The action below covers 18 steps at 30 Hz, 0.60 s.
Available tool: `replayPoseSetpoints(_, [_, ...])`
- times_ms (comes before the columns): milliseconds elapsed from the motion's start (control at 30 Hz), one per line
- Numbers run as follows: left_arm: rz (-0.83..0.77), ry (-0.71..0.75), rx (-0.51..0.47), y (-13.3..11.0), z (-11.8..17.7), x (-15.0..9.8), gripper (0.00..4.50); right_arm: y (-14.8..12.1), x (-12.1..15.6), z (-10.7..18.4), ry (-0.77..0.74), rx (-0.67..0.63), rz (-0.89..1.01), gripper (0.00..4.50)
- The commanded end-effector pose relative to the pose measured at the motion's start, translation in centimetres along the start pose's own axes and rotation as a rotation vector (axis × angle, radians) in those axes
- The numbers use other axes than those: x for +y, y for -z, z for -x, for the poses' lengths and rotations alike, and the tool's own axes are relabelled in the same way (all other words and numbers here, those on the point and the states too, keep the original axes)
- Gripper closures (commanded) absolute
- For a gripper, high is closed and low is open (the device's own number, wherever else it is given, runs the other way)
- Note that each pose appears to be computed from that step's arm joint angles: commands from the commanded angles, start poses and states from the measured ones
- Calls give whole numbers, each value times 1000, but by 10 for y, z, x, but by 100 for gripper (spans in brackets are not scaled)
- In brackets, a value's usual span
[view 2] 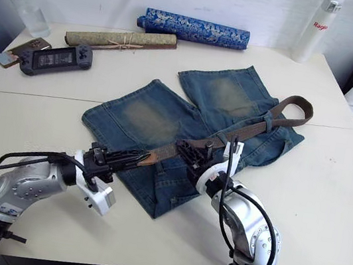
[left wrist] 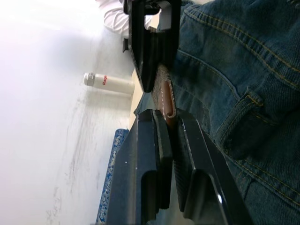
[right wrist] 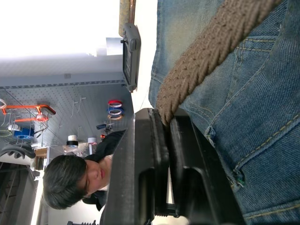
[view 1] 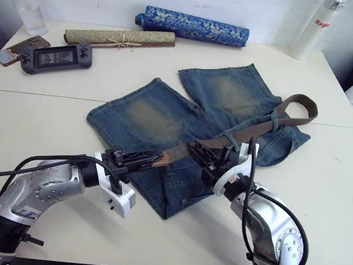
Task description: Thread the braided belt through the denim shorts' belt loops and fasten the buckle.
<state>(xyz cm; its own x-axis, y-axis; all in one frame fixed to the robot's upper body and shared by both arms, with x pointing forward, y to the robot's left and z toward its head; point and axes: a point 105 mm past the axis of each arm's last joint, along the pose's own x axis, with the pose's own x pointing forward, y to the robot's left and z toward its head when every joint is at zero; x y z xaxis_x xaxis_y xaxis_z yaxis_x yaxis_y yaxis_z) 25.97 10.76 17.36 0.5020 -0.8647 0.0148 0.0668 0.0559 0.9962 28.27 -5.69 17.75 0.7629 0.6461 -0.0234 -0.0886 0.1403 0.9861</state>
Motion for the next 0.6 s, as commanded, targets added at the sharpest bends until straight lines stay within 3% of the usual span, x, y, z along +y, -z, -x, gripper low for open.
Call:
replayPoseSetpoints(33, [154,-37,0,-3,1,7,283,-4,16,2,-79,-5,15,450])
replayPoseSetpoints(100, [360,-23,-7,-8,6,3,207,-9,20,4,-104,-12,42,450])
replayPoseSetpoints(233, [607,-49,-10,-14,20,7,207,-15,22,5,-121,-25,114,450])
replayPoseSetpoints(400, [681,62,106,-12,56,-16,207,-22,22,5,-133,-72,270,450])
replayPoseSetpoints(600, [732,101,162,-11,71,-27,207,-12,5,-4,-72,-89,503,450])
